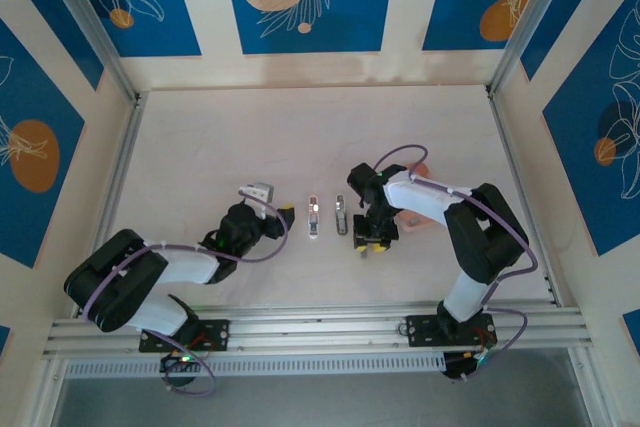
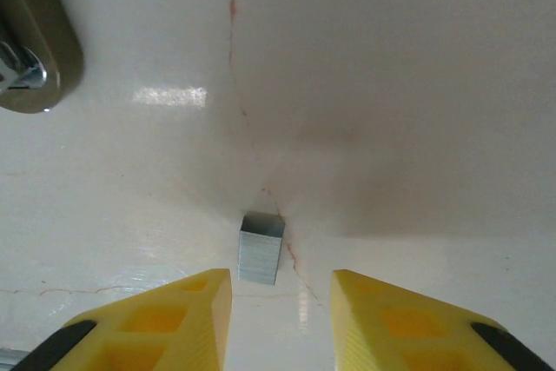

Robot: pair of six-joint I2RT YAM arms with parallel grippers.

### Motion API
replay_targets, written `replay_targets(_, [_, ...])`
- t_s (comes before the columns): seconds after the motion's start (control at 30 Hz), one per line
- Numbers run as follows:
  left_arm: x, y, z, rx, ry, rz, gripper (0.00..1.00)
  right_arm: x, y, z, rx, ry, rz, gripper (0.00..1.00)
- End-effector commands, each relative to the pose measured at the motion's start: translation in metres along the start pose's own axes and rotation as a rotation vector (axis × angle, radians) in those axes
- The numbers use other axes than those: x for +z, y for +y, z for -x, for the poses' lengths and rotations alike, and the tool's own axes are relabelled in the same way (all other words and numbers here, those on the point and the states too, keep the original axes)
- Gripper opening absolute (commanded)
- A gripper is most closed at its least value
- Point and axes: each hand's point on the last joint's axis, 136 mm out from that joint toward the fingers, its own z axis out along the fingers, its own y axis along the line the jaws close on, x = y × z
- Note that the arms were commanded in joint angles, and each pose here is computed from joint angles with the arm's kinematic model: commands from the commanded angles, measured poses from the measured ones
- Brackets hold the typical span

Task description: Load the staples into the stapler

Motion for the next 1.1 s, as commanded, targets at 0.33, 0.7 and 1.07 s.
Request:
replay_targets(0.33, [0.004,-0.005,-0.002,-0.022,-0.025,-0.030,0.76,0.006,0.013,-0.002,0.007,0.050,0.010,0.31])
replay_targets(0.7, [0.007,-0.007,-0.006,-0.033,-0.026,-0.043,0.76,0.017,0.012,0.000,0.018,0.056,-0.006,0.23])
replay_targets(1.07, [0.005,-0.005,-0.010,-0.022,-0.024,-0.037,0.76,0.031,0.006,-0.001,0.030,0.069,-0.084,0.20])
